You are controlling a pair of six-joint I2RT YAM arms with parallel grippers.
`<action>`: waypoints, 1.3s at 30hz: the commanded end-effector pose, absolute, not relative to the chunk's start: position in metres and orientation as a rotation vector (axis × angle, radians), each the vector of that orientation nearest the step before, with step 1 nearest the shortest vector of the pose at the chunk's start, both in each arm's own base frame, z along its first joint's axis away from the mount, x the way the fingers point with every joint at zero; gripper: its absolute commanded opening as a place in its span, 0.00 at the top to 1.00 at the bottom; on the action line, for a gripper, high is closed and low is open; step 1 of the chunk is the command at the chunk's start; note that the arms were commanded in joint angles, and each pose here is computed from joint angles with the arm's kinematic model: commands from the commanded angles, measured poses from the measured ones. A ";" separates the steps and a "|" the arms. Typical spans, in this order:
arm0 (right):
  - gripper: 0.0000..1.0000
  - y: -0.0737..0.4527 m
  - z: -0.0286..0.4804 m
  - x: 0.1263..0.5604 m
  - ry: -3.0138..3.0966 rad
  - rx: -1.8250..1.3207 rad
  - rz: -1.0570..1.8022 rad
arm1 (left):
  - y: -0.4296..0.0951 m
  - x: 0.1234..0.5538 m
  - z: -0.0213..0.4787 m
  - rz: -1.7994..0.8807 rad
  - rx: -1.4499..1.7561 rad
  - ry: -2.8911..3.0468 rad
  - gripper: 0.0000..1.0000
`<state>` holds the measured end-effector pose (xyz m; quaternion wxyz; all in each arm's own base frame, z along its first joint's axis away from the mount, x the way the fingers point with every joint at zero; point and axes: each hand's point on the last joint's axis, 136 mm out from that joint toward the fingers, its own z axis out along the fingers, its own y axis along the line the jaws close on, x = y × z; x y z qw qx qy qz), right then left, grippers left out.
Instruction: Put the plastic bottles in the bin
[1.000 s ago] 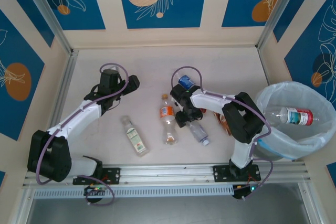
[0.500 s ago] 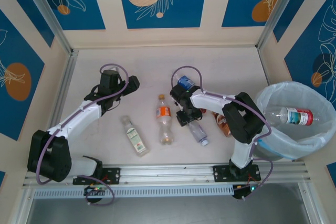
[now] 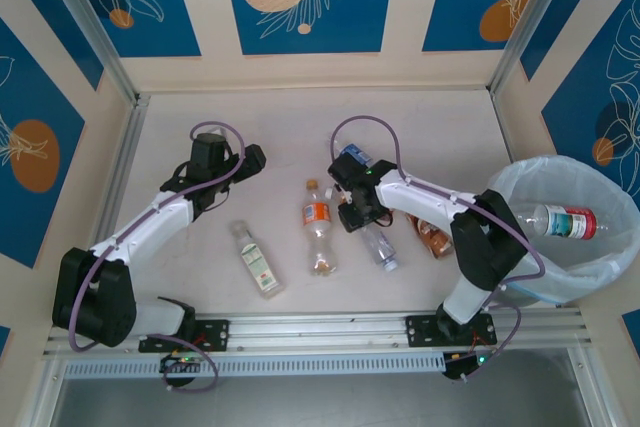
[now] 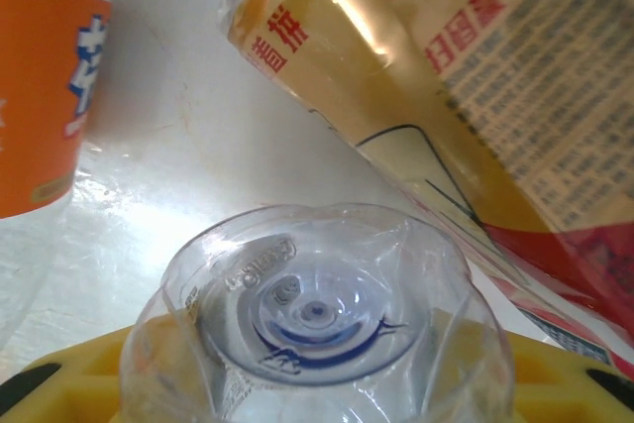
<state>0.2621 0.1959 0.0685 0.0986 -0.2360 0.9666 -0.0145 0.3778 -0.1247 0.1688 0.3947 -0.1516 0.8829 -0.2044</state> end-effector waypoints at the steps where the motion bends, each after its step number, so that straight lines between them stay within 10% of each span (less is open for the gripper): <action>1: 0.57 0.191 0.084 0.258 2.835 -0.681 -0.058 | -0.123 0.378 0.167 -0.539 -0.403 2.235 0.01; 20: 0.69 0.188 0.170 0.266 2.591 -0.596 0.070 | -0.127 0.382 0.168 -0.561 -0.398 2.238 0.01; 30: 1.00 0.174 0.236 0.271 2.372 -0.449 0.185 | -0.130 0.385 0.168 -0.572 -0.395 2.242 0.01; 39: 1.00 0.151 0.289 0.265 2.226 -0.330 0.295 | -0.134 0.387 0.164 -0.592 -0.396 2.251 0.01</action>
